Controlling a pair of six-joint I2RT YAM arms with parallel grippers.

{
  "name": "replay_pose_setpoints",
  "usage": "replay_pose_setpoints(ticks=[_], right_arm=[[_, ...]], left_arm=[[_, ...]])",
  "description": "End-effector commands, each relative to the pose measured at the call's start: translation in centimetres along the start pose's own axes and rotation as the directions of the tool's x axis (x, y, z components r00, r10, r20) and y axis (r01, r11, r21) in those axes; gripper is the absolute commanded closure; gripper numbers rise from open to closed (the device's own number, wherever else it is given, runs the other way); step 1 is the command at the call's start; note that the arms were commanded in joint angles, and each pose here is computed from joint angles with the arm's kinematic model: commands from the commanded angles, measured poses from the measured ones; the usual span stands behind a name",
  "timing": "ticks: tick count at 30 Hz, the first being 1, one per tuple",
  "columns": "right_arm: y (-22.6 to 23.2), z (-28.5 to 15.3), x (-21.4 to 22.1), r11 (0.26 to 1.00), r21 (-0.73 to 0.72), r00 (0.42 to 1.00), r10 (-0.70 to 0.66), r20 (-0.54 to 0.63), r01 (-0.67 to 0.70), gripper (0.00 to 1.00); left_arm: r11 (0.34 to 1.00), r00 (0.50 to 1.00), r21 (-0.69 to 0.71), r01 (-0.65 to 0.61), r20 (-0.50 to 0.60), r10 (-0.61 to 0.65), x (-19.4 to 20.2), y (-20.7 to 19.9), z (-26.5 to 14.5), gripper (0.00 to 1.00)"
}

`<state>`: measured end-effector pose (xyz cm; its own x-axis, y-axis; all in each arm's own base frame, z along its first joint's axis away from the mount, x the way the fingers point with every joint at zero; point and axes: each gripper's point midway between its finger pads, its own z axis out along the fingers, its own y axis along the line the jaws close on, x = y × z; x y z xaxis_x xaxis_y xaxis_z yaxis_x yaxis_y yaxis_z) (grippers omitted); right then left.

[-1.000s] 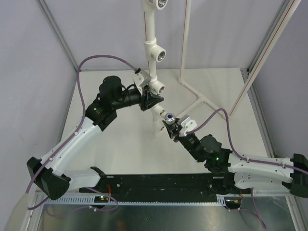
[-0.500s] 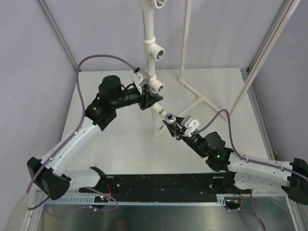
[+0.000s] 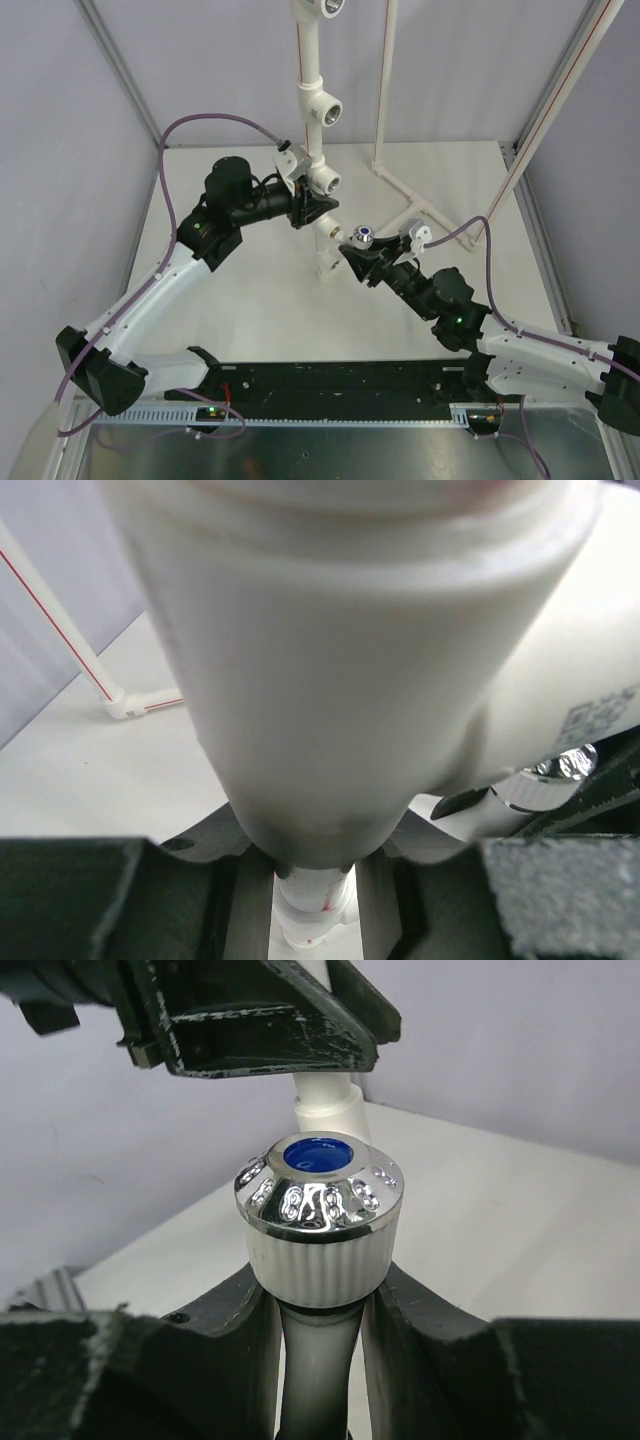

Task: Install the water faucets
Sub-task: Screw the water faucet onto the adaptor.

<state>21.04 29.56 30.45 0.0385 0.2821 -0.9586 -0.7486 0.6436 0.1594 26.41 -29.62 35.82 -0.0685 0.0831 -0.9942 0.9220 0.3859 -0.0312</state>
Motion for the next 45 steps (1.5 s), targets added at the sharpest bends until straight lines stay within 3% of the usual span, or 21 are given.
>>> replay_pose_setpoints(ticks=[1,8,15,24,27,30,33,39,45], right_arm=[[0.4,0.5,0.0,0.929,0.090,0.932,0.361,-0.011,-0.359,1.00],[-0.1,-0.3,0.6,0.711,0.216,0.733,0.679,0.036,-0.669,1.00],[0.1,-1.0,0.2,0.378,0.250,0.416,0.901,0.122,-0.891,1.00],[0.5,-1.3,-0.9,-0.056,0.185,-0.013,0.974,0.225,-0.981,1.00],[0.6,-1.5,-0.9,-0.125,0.165,-0.082,0.965,0.248,-0.978,1.00],[0.8,-1.5,-0.8,-0.099,0.163,-0.056,0.967,0.250,-0.982,1.00],[0.6,-1.5,-0.7,0.006,0.186,0.052,0.969,0.240,-0.982,1.00],[0.2,-1.3,-0.1,0.418,0.287,0.471,0.870,0.146,-0.862,1.00],[-0.7,-0.9,0.2,0.736,0.302,0.784,0.617,0.071,-0.606,1.00]], left_arm=[[0.950,0.975,0.255,0.179,-0.173,-0.138,3.8,-6.6,-0.4,1.00],[0.950,0.975,0.256,0.180,-0.178,-0.137,3.9,-6.6,-0.4,1.00],[0.951,0.975,0.252,0.176,-0.180,-0.133,3.9,-6.5,-0.4,1.00],[0.951,0.974,0.251,0.179,-0.184,-0.134,4.0,-6.5,-0.4,1.00],[0.952,0.974,0.250,0.178,-0.184,-0.133,4.0,-6.5,-0.3,1.00],[0.952,0.973,0.249,0.180,-0.185,-0.135,4.1,-6.4,-0.3,0.99],[0.951,0.973,0.250,0.180,-0.185,-0.136,4.0,-6.4,-0.3,0.93],[0.951,0.974,0.250,0.179,-0.183,-0.135,4.0,-6.4,-0.3,0.66],[0.956,0.975,0.236,0.172,-0.178,-0.131,3.9,-6.2,-0.4,0.56]])
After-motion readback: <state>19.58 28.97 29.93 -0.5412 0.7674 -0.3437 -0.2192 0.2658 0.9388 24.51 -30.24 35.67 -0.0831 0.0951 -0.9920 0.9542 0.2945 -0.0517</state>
